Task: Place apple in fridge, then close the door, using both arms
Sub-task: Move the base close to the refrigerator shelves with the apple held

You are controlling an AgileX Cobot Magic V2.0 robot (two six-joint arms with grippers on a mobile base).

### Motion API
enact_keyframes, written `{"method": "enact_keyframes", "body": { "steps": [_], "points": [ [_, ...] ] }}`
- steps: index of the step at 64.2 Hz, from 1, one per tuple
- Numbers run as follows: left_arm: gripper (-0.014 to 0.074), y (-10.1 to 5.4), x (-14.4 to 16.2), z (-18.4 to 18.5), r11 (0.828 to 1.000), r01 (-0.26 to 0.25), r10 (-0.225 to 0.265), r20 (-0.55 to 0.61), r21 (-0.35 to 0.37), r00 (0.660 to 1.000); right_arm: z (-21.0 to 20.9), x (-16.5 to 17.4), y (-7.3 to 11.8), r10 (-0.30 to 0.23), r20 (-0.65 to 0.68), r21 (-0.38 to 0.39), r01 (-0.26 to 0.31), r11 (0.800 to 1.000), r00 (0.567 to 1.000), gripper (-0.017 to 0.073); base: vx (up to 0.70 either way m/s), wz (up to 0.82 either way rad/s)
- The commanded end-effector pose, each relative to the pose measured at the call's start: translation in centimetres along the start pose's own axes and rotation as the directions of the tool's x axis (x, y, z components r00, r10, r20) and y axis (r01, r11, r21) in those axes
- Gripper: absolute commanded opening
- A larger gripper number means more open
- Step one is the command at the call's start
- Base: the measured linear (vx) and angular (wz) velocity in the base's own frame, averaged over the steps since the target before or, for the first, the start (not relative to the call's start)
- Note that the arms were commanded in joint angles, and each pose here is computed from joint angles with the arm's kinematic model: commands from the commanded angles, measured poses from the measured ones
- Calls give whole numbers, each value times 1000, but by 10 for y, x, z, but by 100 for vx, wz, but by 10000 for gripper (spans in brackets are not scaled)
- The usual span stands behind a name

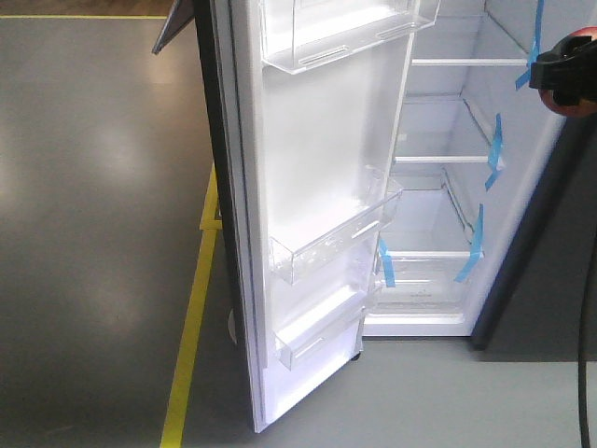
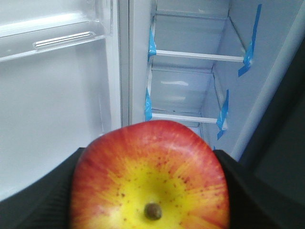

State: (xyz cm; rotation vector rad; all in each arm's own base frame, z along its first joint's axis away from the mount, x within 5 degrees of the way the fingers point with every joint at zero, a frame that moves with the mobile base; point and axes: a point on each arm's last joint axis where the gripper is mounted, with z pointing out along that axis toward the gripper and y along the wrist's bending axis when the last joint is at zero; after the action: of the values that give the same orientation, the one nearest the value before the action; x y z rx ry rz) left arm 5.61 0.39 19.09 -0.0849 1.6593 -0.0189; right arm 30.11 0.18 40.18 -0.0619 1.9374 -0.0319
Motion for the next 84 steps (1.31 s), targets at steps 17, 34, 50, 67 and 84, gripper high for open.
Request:
{"method": "enact_keyframes", "body": {
  "steps": [17,34,50,67,84],
  "points": [
    [-6,-2,3,1,1000,1,-2,54,25,999,-17,-23,-2,-8,146,13,6,1000,989,71,9,1],
    [-6,-2,3,1,1000,1,-2,54,25,999,-17,-23,-2,-8,146,13,6,1000,989,71,6,-1],
    [-6,-2,3,1,1000,1,-2,54,25,999,-17,-23,-2,-8,146,13,6,1000,989,71,4,-1],
    [-6,-2,3,1,1000,1,-2,54,25,999,-17,-23,-2,-8,146,13,6,1000,989,71,4,-1],
    [-6,-2,3,1,1000,1,-2,54,25,999,-17,-22,-2,-8,145,13,6,1000,989,71,4,-1]
  ]
}}
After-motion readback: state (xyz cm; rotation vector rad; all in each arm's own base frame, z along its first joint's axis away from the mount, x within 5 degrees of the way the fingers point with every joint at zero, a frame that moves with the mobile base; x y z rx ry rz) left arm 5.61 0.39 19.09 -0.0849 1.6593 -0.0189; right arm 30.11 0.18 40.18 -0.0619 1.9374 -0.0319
